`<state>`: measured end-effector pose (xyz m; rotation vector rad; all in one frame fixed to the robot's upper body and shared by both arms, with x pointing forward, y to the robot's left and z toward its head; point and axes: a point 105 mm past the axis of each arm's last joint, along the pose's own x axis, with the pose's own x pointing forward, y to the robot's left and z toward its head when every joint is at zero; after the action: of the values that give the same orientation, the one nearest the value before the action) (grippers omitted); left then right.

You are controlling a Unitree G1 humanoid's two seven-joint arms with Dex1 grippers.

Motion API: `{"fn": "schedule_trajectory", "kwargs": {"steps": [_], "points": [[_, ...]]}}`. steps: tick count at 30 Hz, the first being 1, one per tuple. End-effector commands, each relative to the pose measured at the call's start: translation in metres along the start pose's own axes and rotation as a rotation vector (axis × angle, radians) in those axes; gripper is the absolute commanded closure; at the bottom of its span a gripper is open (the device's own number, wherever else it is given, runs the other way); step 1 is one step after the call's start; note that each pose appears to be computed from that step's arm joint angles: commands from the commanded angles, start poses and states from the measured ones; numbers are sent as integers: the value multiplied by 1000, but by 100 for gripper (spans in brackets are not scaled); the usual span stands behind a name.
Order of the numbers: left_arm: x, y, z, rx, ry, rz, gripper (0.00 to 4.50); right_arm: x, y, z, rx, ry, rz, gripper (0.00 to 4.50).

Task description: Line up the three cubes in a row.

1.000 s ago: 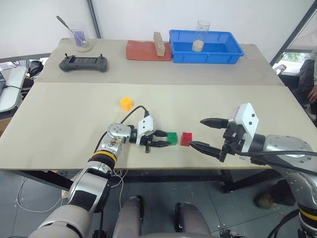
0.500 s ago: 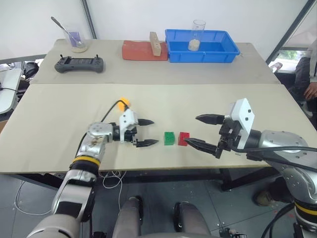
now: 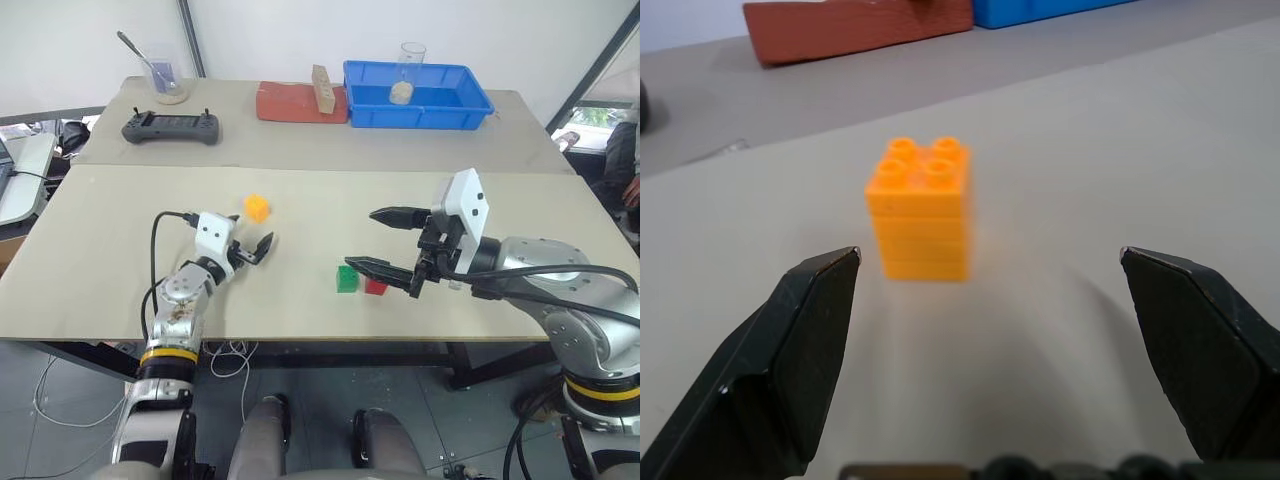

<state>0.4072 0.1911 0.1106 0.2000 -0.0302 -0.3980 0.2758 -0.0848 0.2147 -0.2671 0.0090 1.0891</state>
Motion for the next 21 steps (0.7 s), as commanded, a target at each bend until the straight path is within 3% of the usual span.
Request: {"fn": "schedule_trajectory", "kwargs": {"steps": [1, 8, 12, 17, 21], "points": [[11, 15, 14, 33, -25, 10, 7, -2, -1, 12, -45, -37, -2, 0], [30, 15, 12, 1, 23, -45, 7, -3, 0, 14, -47, -43, -11, 0], [34, 13, 16, -12, 19, -71, 122, -4, 1, 14, -47, -42, -21, 0], [35, 11, 19, -4, 8, -97, 322, -5, 0, 14, -48, -39, -32, 0], [32, 0, 27, 0, -34, -211, 322, -7, 0, 14, -47, -35, -34, 0]]}}
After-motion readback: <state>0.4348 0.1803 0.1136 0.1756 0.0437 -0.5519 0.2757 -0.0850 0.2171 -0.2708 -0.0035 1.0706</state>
